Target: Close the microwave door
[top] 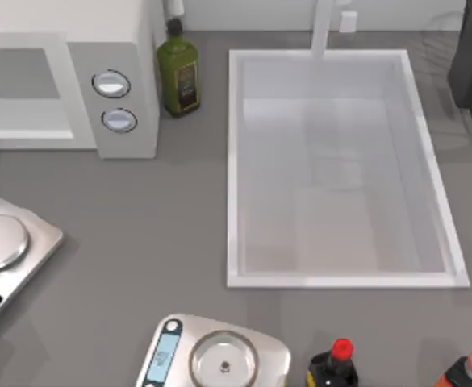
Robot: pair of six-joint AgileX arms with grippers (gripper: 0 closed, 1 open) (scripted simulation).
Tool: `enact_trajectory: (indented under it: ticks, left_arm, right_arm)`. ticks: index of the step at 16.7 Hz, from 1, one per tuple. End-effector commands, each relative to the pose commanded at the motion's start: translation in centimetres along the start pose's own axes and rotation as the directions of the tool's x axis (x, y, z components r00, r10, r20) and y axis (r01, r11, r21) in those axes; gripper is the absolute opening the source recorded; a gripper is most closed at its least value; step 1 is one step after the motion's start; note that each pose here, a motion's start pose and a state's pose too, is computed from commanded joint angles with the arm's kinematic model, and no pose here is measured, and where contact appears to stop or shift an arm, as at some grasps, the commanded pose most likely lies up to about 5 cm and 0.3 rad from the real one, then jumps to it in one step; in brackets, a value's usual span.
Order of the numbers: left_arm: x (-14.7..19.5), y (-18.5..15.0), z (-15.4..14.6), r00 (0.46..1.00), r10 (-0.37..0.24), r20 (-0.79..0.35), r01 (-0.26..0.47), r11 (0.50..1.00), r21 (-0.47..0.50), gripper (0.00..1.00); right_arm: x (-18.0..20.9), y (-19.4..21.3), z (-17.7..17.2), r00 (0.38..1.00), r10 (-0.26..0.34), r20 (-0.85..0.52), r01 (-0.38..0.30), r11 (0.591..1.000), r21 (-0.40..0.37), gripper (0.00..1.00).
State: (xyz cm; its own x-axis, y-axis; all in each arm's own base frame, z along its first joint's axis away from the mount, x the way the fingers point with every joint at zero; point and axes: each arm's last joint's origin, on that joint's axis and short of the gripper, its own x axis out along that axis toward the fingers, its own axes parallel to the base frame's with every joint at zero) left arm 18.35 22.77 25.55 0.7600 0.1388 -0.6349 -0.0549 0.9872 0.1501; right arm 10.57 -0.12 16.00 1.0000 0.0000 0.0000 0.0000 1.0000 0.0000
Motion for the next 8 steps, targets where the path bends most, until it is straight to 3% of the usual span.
enact_trajectory:
  ticks: [5,8]
  left_arm:
    - [1.9,4.9,-0.7,0.988,-0.135,-0.072,0.131,0.99,-0.06,0.0]
    - [2.2,5.3,-0.7,0.984,-0.159,-0.077,0.154,0.986,-0.066,0.0]
  right_arm:
    - [0.0,0.0,0.0,1.0,0.0,0.0,0.0,1.0,0.0,1.0]
    - [0.0,0.0,0.0,1.0,0.0,0.0,0.0,1.0,0.0,1.0]
